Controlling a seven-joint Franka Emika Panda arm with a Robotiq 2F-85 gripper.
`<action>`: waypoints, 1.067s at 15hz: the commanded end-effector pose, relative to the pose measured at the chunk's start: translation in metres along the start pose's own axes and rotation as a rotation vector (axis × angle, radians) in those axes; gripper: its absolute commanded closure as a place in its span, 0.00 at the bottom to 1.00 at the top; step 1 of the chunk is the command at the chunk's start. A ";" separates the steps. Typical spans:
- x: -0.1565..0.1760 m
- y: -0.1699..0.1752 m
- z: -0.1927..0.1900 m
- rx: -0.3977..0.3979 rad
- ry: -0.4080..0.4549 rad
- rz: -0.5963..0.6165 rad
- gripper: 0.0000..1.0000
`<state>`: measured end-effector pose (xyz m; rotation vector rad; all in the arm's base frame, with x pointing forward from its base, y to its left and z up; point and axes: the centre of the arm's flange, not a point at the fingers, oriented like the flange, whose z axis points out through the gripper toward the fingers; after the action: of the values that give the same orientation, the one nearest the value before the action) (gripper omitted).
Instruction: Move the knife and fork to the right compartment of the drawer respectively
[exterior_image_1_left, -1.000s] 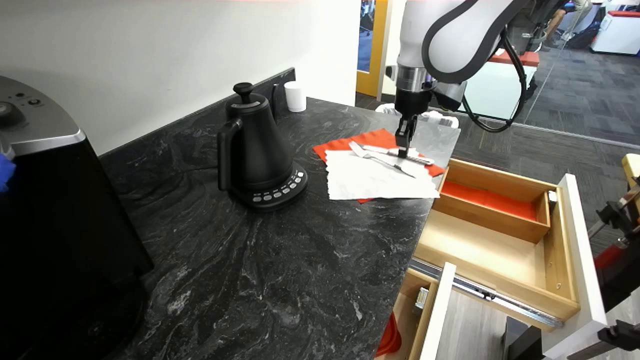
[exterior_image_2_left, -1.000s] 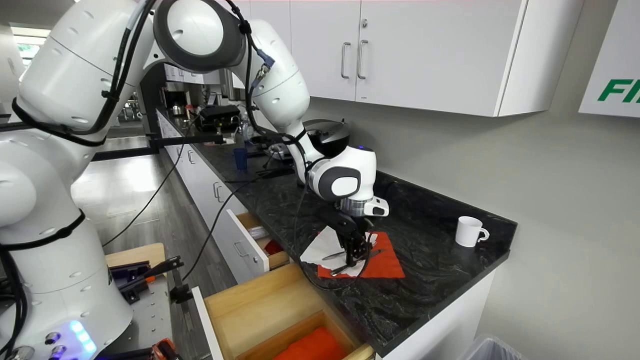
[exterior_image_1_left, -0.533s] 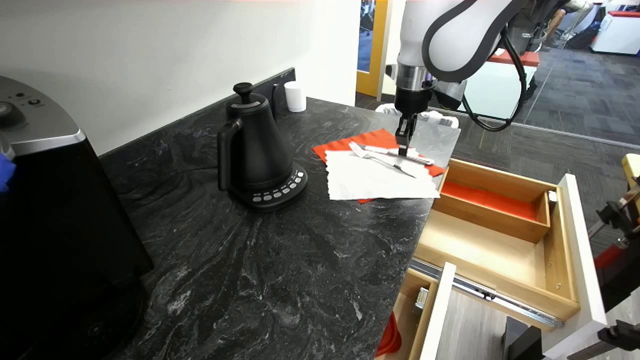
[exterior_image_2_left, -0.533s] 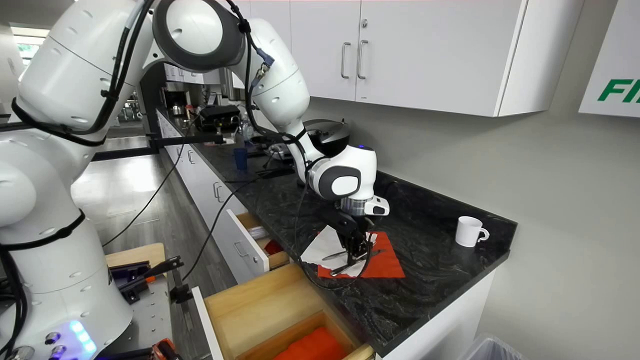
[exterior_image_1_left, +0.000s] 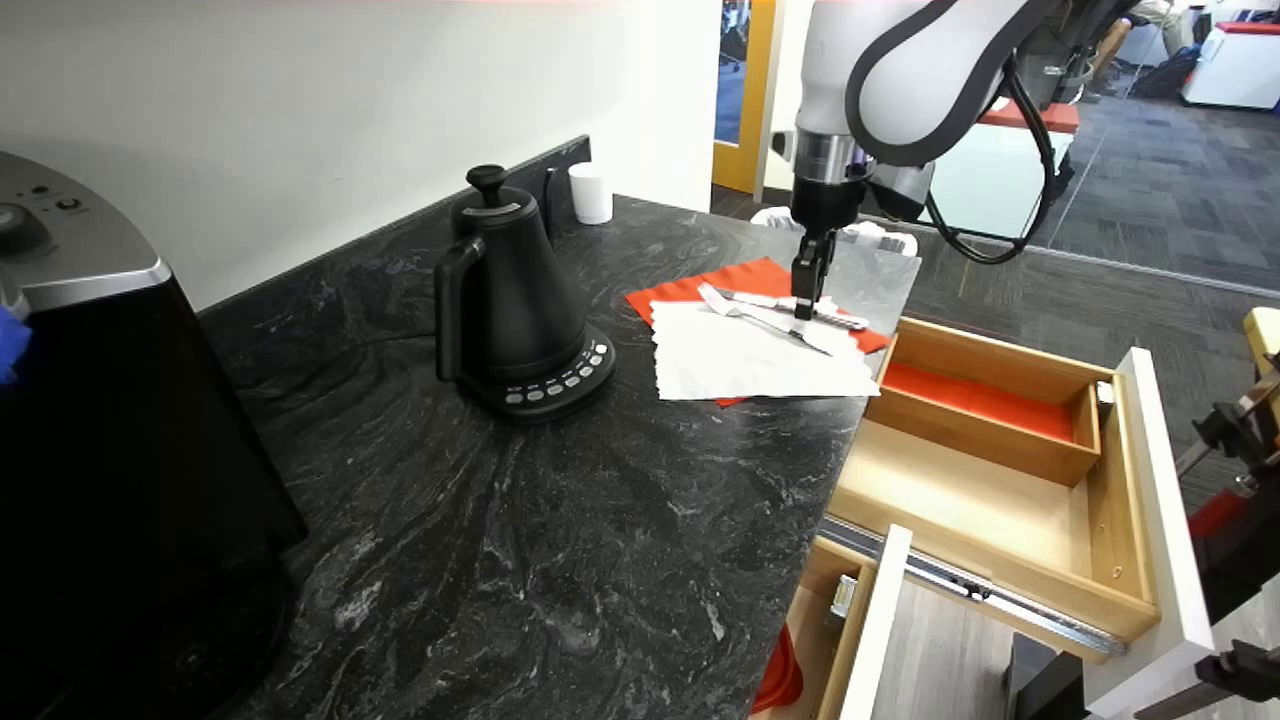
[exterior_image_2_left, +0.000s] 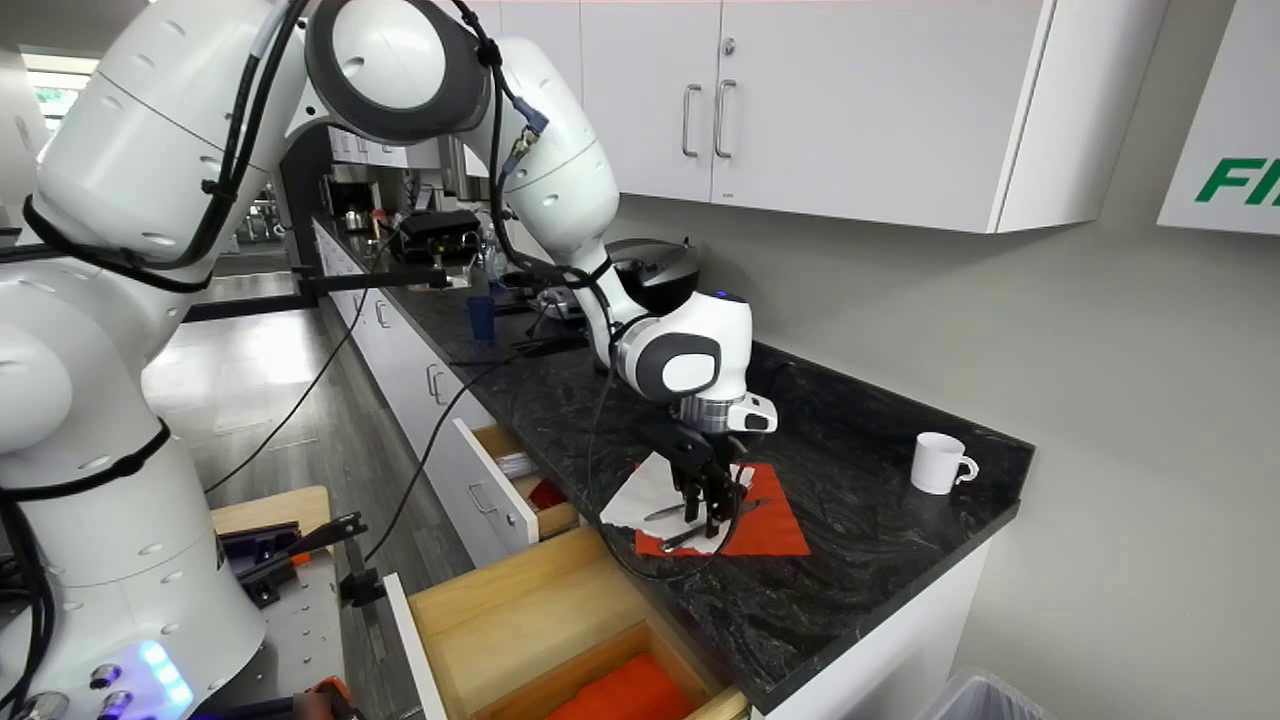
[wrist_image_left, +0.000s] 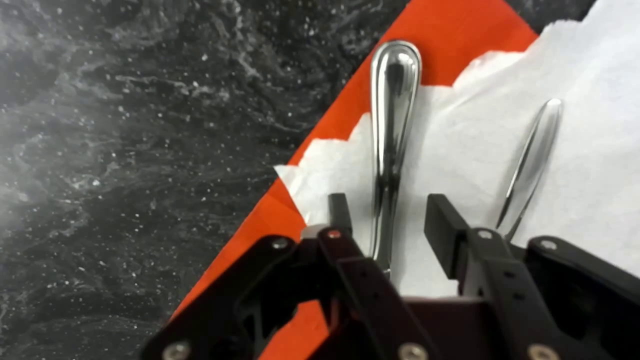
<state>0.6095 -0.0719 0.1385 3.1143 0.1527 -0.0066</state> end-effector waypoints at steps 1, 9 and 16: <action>-0.012 0.001 -0.006 0.000 -0.008 -0.027 0.76; -0.015 0.002 -0.004 0.006 -0.017 -0.039 0.93; -0.018 0.001 -0.035 -0.003 0.004 -0.027 0.93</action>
<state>0.6079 -0.0716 0.1435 3.1120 0.1889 -0.0015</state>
